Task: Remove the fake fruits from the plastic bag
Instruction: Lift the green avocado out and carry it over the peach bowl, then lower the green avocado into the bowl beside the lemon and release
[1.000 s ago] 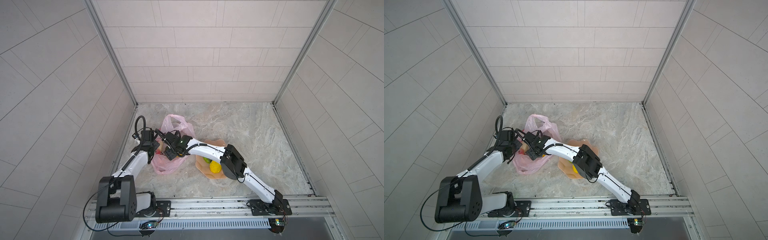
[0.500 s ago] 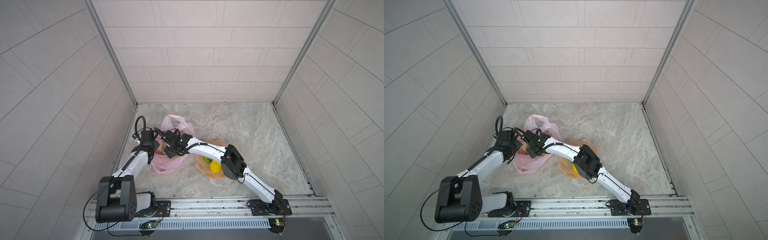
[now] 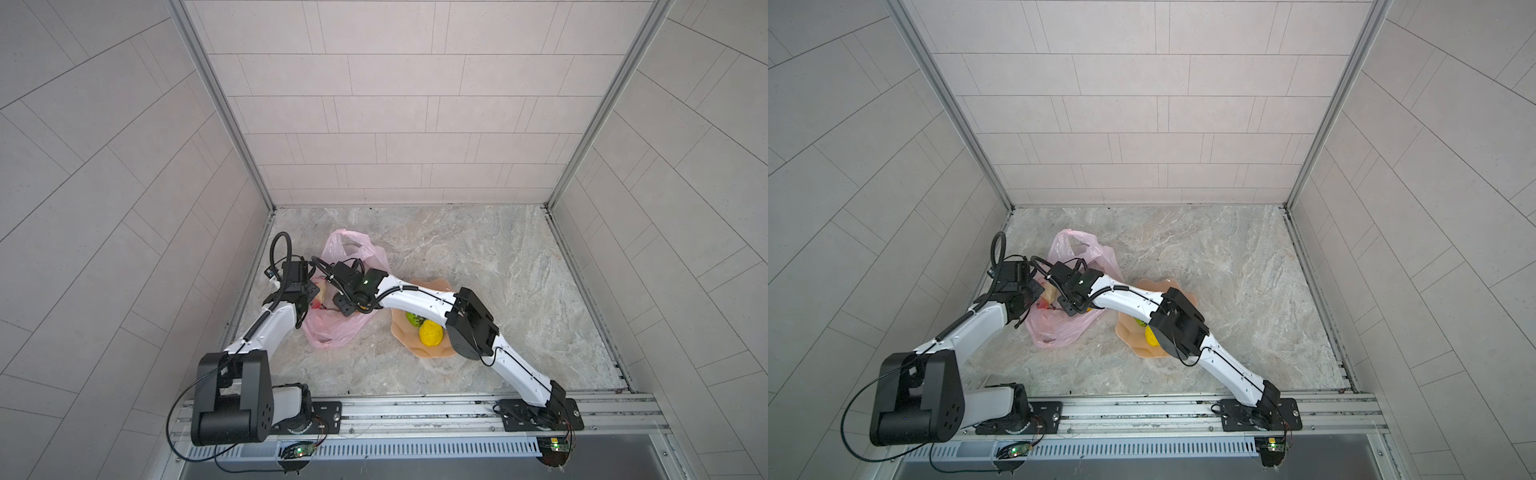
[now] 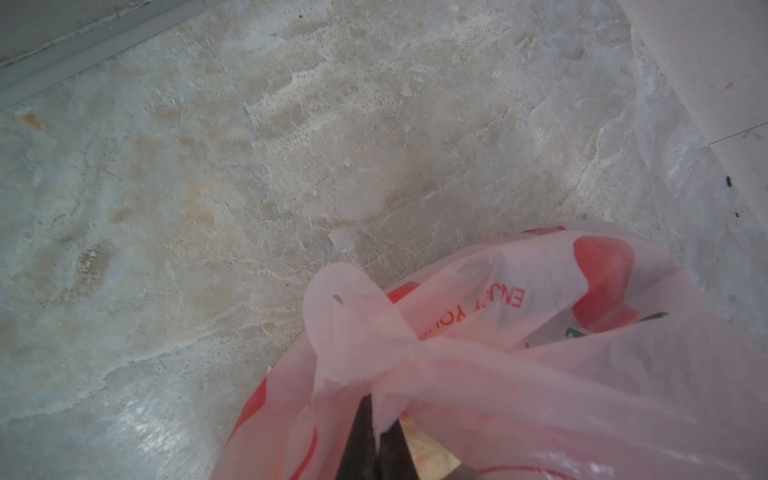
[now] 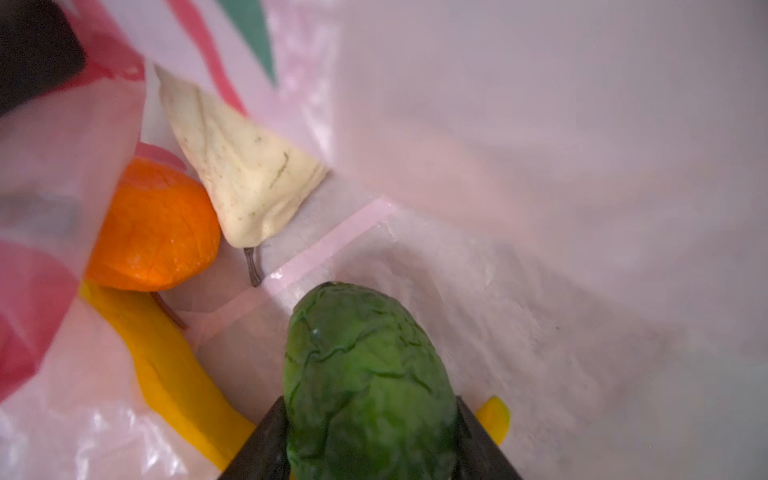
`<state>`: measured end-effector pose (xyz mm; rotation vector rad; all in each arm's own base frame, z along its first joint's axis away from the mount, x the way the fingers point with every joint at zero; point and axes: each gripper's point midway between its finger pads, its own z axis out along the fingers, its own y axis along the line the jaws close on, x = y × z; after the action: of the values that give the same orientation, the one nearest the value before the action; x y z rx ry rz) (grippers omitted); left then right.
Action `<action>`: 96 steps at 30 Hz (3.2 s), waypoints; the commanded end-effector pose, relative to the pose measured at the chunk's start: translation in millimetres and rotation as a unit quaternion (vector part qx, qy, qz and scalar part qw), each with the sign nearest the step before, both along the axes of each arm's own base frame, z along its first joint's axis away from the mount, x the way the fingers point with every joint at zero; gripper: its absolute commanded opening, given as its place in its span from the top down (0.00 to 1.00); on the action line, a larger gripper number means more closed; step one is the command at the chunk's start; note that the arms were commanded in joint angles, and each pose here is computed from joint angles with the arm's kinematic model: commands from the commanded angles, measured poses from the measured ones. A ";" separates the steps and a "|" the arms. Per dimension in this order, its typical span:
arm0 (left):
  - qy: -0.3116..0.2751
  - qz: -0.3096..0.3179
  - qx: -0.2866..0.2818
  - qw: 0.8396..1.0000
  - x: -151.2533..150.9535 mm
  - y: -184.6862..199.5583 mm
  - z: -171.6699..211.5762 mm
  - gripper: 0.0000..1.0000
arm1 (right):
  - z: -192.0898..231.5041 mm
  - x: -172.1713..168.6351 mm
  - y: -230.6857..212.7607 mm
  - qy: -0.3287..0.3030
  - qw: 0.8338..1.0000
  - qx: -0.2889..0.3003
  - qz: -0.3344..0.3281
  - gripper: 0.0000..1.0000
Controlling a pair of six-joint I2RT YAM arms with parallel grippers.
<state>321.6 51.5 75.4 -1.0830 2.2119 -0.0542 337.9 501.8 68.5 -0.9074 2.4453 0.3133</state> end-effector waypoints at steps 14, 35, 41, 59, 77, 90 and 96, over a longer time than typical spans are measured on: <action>0.001 -0.014 -0.003 1.000 5.4 -2.4 -1.4 0.98 | 126.9 -21.1 -58.6 -0.071 0.994 0.076 -0.034 0.46; 0.000 -0.016 -0.005 1.000 5.9 -3.6 -0.8 0.98 | 122.0 -89.3 -207.4 -0.049 0.990 0.028 -0.129 0.46; 0.002 -0.017 -0.003 1.000 4.9 -4.1 -1.6 0.98 | 101.6 -107.7 -261.7 -0.037 0.986 -0.019 -0.162 0.46; 0.005 -0.019 -0.003 1.000 5.7 -5.5 -3.8 0.98 | 46.4 -144.8 -323.0 0.030 0.975 -0.106 -0.194 0.46; 0.006 -0.018 -0.001 1.000 5.7 -4.7 -3.8 0.98 | 19.0 -136.0 -310.6 0.043 0.971 -0.148 -0.181 0.44; 0.006 -0.015 0.004 1.000 4.5 -3.1 -3.0 0.98 | 18.3 -121.8 -307.7 0.020 0.968 -0.171 -0.185 0.37; 0.004 -0.017 0.004 1.000 4.9 -3.6 -1.7 0.98 | 21.6 -120.0 -305.7 0.017 0.968 -0.168 -0.185 0.31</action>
<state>323.9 46.9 68.8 -1.0689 2.2389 -0.0729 212.0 197.2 82.9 -0.5747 2.7014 -0.2033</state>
